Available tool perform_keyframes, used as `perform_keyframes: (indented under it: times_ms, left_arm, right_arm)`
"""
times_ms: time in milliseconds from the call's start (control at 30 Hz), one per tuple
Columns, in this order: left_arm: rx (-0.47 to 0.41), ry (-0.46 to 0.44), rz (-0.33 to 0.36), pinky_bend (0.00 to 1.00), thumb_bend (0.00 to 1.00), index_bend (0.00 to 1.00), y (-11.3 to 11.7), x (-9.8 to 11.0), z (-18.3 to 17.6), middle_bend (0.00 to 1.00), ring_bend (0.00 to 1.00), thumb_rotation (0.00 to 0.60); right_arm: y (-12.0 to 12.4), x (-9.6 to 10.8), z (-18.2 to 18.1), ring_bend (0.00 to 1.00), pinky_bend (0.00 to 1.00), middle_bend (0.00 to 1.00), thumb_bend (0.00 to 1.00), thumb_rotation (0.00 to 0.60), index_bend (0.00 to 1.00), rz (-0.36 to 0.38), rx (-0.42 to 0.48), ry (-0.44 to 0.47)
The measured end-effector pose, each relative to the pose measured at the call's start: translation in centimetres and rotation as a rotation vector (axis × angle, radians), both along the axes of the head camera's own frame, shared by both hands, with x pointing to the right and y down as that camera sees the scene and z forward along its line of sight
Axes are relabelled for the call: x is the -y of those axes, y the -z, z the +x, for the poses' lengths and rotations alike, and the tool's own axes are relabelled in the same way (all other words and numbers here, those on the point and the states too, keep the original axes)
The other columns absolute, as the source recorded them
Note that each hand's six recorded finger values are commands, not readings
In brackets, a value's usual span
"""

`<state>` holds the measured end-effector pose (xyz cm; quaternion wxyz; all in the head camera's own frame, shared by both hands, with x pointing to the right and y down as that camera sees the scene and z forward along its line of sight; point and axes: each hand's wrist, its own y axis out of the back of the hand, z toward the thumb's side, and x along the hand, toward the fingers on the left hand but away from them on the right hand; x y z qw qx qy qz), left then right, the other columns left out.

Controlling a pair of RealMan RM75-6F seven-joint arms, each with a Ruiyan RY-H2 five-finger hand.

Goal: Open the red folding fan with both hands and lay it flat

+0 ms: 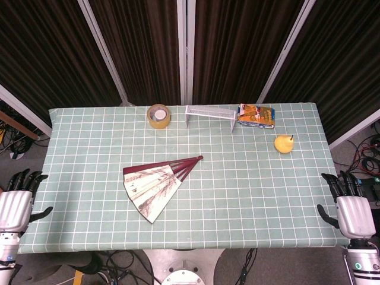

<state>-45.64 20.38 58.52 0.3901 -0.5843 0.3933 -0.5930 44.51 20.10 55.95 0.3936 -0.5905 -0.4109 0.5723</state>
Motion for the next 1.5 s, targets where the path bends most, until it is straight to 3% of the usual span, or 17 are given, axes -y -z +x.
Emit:
perform_keyframes:
  times_ms: [333, 500, 700, 833, 1033, 1167, 1367, 1500]
  left_arm:
    - [-0.014, 0.005, 0.004, 0.12, 0.01, 0.22, 0.1, 0.1, 0.1, 0.16, 0.08, 0.6]
    - [-0.063, -0.016, -0.016, 0.12, 0.01, 0.22, -0.2, 0.8, 0.7, 0.16, 0.08, 0.6]
    - [-0.176, -0.085, -0.043, 0.12, 0.01, 0.22, -0.7, 3.7, 2.8, 0.16, 0.09, 0.6]
    - [-0.238, -0.146, -0.059, 0.15, 0.01, 0.24, -1.3, 6.4, 5.1, 0.17, 0.15, 0.6]
    - [-0.359, -0.214, -0.165, 0.22, 0.17, 0.32, -3.4, 10.1, 9.6, 0.26, 0.23, 0.6]
    - [-0.425, -0.236, -0.273, 0.23, 0.2, 0.36, -5.6, 12.4, 13.2, 0.29, 0.24, 0.6]
    - [-0.456, -0.269, -0.414, 0.23, 0.22, 0.36, -8.9, 14.9, 19.2, 0.29, 0.24, 0.6]
    - [-0.439, -0.286, -0.455, 0.23, 0.24, 0.39, -10.6, 15.6, 22.3, 0.29, 0.24, 0.6]
  right_arm:
    - [0.3, -0.2, 0.0, 0.0, 0.0, 0.17, 0.21, 0.6, 0.12, 0.008, 0.013, 0.0]
    - [0.6, 0.0, -0.1, 0.0, 0.0, 0.17, 0.22, 0.6, 0.12, 0.016, 0.016, 0.008]
    - [1.4, 0.8, -0.3, 0.0, 0.0, 0.17, 0.22, 0.6, 0.12, 0.042, 0.013, 0.036]
    - [1.9, 1.9, -0.7, 0.0, 0.0, 0.17, 0.22, 0.6, 0.12, 0.06, 0.009, 0.069]
    - [2.5, 2.8, -1.0, 0.0, 0.0, 0.17, 0.22, 0.6, 0.12, 0.075, 0.009, 0.092]
    - [2.6, 2.9, -0.9, 0.0, 0.0, 0.17, 0.22, 0.6, 0.12, 0.073, 0.011, 0.091]
    - [2.7, 2.9, -0.7, 0.0, 0.0, 0.17, 0.22, 0.6, 0.12, 0.073, 0.009, 0.089]
    - [2.8, 2.9, -0.5, 0.0, 0.0, 0.17, 0.22, 0.6, 0.12, 0.075, 0.008, 0.088]
